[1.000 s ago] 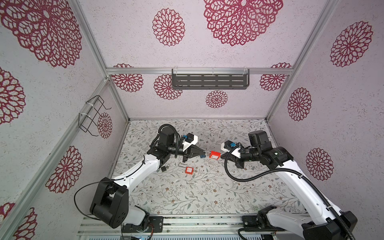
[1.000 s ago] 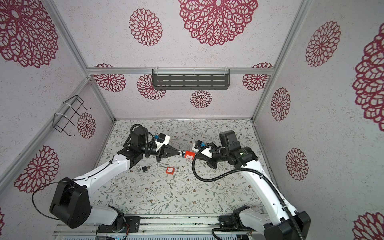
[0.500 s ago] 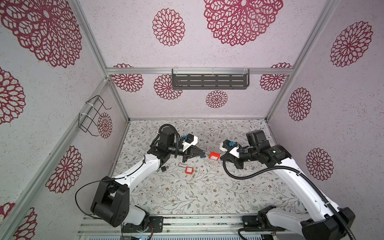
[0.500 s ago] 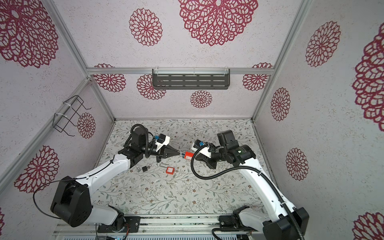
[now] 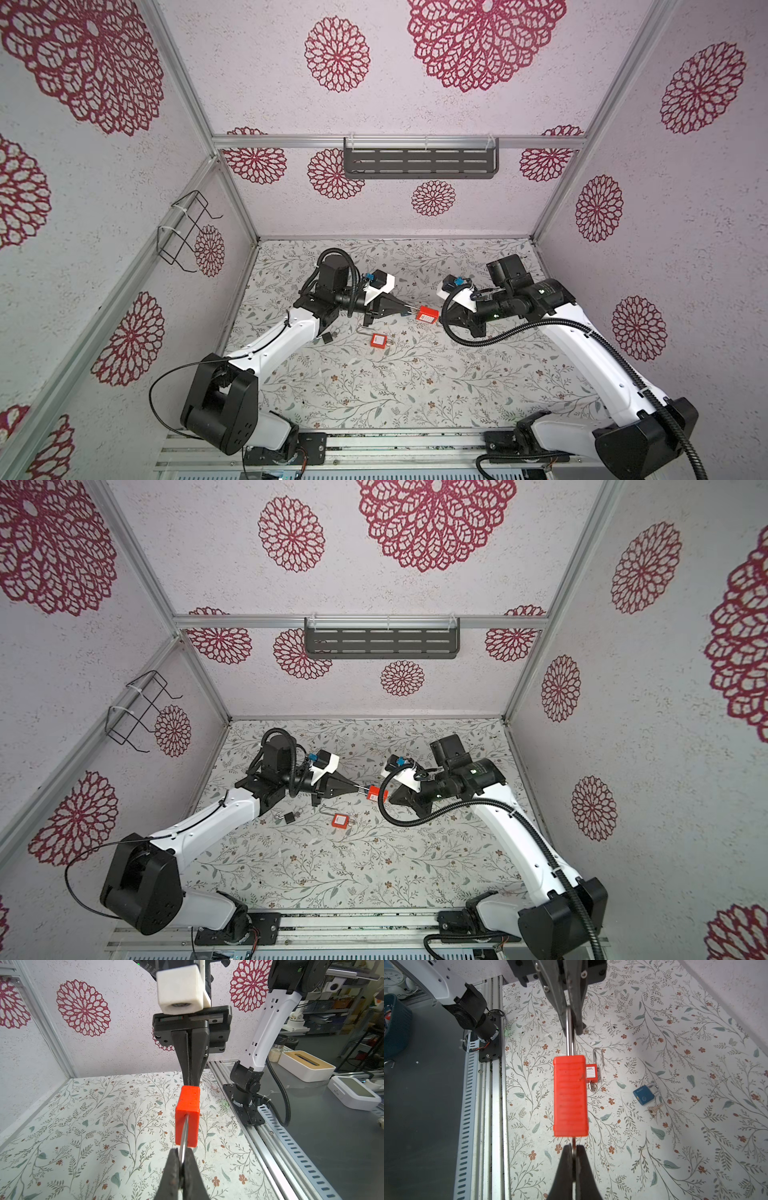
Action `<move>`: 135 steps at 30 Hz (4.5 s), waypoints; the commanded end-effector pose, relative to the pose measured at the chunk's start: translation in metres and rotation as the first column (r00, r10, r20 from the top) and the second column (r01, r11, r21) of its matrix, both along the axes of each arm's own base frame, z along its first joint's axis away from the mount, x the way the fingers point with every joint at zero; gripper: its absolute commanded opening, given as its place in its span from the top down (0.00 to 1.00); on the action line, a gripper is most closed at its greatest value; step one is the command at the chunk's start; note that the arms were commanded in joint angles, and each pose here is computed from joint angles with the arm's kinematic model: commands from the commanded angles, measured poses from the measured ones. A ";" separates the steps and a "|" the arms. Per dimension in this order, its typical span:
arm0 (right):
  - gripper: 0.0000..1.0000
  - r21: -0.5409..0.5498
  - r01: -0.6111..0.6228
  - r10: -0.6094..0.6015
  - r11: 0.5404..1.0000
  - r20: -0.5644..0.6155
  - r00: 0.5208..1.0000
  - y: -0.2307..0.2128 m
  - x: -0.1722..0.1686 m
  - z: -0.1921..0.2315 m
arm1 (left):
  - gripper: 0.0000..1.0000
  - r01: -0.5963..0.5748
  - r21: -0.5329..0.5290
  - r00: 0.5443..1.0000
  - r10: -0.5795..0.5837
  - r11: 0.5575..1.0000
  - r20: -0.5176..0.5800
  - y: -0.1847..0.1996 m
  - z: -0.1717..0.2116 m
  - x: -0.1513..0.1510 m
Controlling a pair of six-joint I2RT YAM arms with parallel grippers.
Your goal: Lock with the key
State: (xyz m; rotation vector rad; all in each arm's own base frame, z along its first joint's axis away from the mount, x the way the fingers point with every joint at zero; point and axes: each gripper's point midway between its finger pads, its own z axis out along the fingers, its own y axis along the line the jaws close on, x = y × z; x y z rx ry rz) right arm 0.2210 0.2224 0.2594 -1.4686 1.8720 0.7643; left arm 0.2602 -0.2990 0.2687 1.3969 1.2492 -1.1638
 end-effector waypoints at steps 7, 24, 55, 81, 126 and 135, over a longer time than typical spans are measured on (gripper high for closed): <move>1.00 -0.052 0.061 -0.053 0.997 0.139 0.989 -0.021 -0.003 0.001 | 1.00 0.010 -0.013 1.000 -0.010 1.000 -0.007 0.009 0.014 0.003; 1.00 -0.042 0.154 -0.148 0.987 0.117 0.982 -0.027 0.000 -0.014 | 1.00 -0.026 0.077 1.000 0.027 0.997 -0.011 0.025 0.008 0.011; 1.00 0.222 0.715 -0.694 0.663 -0.175 0.698 -0.048 0.031 -0.067 | 1.00 0.152 0.736 0.982 -0.019 0.660 -0.186 0.007 -0.122 0.049; 1.00 0.142 0.759 -0.725 0.636 -0.228 0.650 -0.061 0.014 -0.113 | 1.00 0.345 0.793 0.935 -0.106 0.503 -0.340 -0.038 -0.188 0.036; 1.00 0.086 0.811 -0.759 0.578 -0.307 0.574 -0.062 0.019 -0.142 | 0.81 -0.003 0.845 0.997 0.065 0.534 -0.038 -0.081 -0.217 0.093; 1.00 0.031 0.819 -0.754 0.573 -0.374 0.541 -0.050 0.026 -0.161 | 0.80 -0.349 0.750 0.933 0.282 0.561 0.224 -0.056 -0.166 0.135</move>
